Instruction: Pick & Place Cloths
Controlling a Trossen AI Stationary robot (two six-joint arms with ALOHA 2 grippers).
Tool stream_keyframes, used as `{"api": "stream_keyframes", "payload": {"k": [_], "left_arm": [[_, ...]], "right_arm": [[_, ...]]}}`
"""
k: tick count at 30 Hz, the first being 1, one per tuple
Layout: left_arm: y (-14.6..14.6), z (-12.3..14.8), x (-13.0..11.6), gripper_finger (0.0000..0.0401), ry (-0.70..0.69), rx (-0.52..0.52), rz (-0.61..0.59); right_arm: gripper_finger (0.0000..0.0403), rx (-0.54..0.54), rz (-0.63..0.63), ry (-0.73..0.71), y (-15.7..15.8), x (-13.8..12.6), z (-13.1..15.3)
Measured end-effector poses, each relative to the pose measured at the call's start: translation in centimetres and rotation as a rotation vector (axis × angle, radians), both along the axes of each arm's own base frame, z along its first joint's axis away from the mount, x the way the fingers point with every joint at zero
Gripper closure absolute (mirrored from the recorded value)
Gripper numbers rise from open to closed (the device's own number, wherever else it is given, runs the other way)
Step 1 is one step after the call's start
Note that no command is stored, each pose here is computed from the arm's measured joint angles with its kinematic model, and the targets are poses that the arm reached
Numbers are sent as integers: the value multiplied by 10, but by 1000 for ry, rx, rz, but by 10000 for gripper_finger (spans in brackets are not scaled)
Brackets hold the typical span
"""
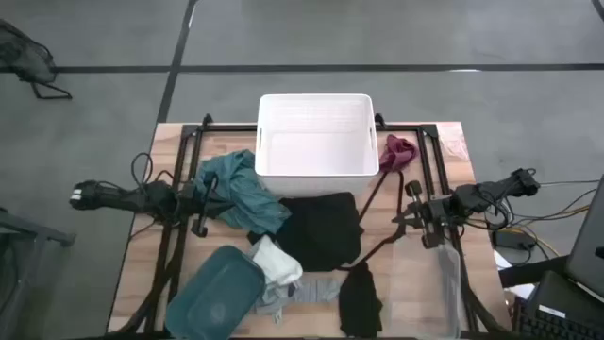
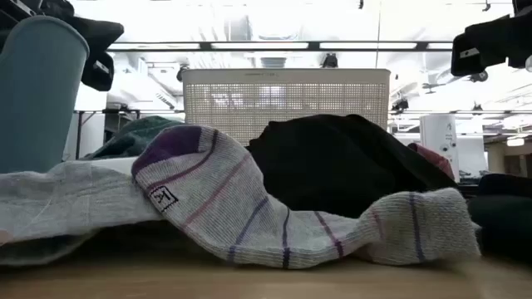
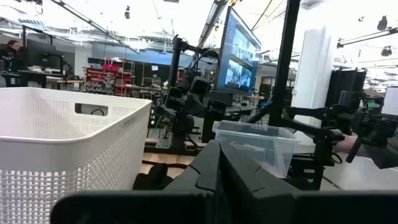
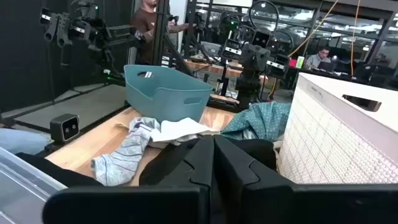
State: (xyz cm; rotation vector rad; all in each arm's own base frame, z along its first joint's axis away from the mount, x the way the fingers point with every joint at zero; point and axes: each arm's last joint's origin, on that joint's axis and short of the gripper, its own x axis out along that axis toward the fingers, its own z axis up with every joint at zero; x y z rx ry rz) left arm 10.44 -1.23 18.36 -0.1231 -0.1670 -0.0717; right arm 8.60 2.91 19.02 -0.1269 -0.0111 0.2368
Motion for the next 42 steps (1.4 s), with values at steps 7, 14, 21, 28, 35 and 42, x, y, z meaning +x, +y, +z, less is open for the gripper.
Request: {"api": "stream_keyframes", "payload": {"k": [7, 14, 21, 28, 35, 42], "left_arm": [[0, 0, 0, 383, 0, 0, 0], [0, 0, 0, 384, 0, 0, 0], [0, 0, 0, 385, 0, 0, 0], [0, 0, 0, 383, 0, 0, 0], [0, 0, 0, 384, 0, 0, 0], [0, 0, 0, 385, 0, 0, 0]], "right_arm": [[394, 0, 0, 0, 0, 0, 0], [394, -6, 0, -1, 0, 0, 0], [394, -12, 0, -2, 0, 0, 0], [394, -70, -10, -21, 0, 0, 0], [394, -462, -125, -134, -3, 0, 6], [394, -436, -109, -161, -3, 0, 7]]}}
